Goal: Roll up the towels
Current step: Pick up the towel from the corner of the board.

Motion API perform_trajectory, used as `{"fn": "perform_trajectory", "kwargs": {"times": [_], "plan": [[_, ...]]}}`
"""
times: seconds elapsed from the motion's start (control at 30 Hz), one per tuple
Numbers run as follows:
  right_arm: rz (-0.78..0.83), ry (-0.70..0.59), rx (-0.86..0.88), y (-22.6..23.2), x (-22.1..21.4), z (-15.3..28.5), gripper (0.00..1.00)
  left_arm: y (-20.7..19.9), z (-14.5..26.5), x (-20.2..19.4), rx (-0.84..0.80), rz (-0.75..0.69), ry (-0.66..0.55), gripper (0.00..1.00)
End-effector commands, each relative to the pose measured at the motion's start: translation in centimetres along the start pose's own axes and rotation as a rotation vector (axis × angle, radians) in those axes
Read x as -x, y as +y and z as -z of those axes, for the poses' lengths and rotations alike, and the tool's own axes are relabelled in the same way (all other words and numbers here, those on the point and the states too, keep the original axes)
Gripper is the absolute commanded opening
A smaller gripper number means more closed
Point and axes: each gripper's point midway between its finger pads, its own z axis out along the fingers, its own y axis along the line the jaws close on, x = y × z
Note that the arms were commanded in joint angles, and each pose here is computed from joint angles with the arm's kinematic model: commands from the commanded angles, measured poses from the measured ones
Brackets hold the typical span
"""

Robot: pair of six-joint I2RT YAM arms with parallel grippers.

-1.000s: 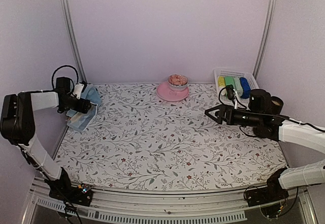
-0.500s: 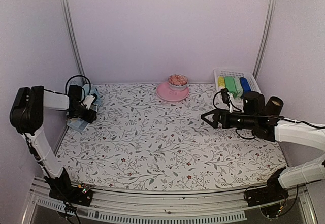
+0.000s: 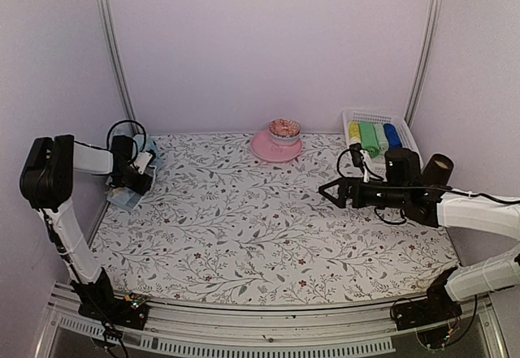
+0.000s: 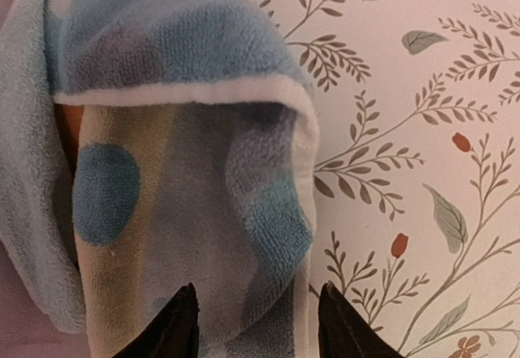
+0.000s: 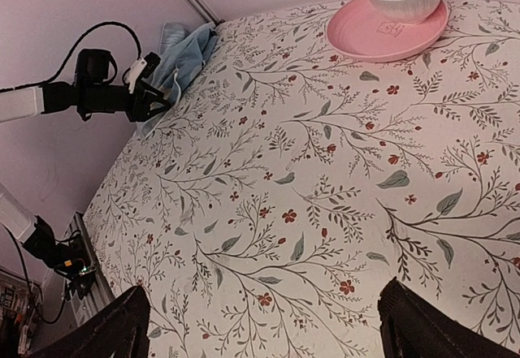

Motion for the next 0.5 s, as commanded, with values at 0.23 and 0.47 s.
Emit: {"fn": "perform_trajectory", "kwargs": {"times": [0.23,0.47], "plan": [[0.051,-0.019,-0.008,0.6,0.8,-0.8,0.98,0.8,-2.0,0.7,0.031,-0.028,0.018,0.23],[0.094,-0.020,-0.027,0.8,0.8,-1.0,0.95,-0.5,1.2,3.5,-0.068,-0.027,-0.069,0.00]]}}
